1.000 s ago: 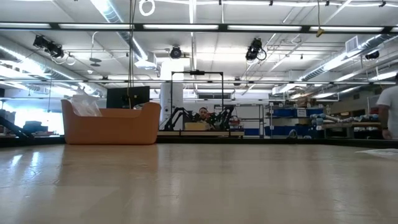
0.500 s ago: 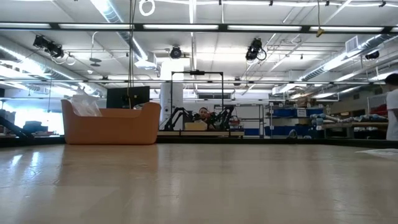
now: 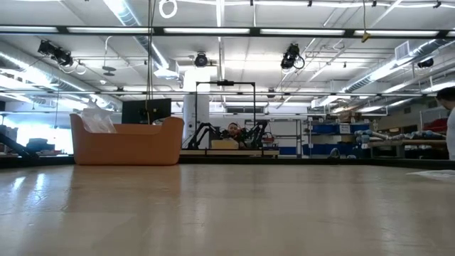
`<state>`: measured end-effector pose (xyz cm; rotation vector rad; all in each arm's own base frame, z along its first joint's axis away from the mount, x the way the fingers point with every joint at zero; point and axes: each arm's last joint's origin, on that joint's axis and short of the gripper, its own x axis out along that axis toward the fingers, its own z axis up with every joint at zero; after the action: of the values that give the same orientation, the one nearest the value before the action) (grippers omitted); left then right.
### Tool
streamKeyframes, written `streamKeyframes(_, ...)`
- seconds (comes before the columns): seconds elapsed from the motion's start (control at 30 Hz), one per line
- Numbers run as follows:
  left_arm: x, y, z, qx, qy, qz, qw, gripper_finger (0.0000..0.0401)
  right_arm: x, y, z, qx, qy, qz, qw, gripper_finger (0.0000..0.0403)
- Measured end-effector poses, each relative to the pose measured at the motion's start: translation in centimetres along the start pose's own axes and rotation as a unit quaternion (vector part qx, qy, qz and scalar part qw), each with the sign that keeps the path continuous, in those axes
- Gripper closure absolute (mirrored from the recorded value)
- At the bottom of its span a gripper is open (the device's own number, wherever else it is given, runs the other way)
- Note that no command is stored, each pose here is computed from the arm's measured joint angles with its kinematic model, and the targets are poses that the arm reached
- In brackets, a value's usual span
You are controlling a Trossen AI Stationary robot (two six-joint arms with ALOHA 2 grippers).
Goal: Roll bandage
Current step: Roll the green bandage
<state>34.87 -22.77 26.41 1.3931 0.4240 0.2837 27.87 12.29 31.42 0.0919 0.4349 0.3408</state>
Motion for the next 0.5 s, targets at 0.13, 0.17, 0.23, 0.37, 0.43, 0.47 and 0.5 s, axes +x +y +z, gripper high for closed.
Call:
streamKeyframes(0.13, 0.17, 0.05, -0.09, -0.001, 0.002, 0.001, 1.0, 0.04, 0.0, -0.01, -0.12, 0.0, 0.006, -0.001, 1.0, 0.0349)
streamKeyframes(0.17, 0.19, 0.05, -0.1, -0.002, 0.002, 0.001, 1.0, 0.04, 0.0, -0.03, -0.16, 0.0, 0.008, -0.004, 1.0, 0.0354)
streamKeyframes(0.23, 0.2, 0.05, -0.11, -0.001, 0.003, 0.001, 1.0, 0.04, -0.01, -0.13, -0.22, -0.001, 0.009, -0.02, 1.0, 0.037)
streamKeyframes(0.37, 0.18, 0.04, -0.1, -0.001, 0.002, 0.001, 1.0, 0.04, -0.06, -0.22, -0.19, -0.003, 0.006, -0.037, 0.999, 0.0397)
streamKeyframes(0.43, 0.07, 0.02, -0.04, -0.003, 0.001, 0.001, 1.0, 0.04, -0.24, -0.24, -0.09, -0.002, 0.002, -0.04, 0.999, 0.0395)
streamKeyframes(0.47, -0.03, 0.0, 0.02, -0.005, -0.001, 0.0, 1.0, 0.04, -0.29, -0.24, -0.04, -0.002, 0.0, -0.041, 0.999, 0.0395)
streamKeyframes(0.5, -0.08, -0.01, 0.05, -0.008, -0.001, 0.0, 1.0, 0.04, -0.36, -0.24, 0.0, -0.002, -0.001, -0.041, 0.999, 0.0398)
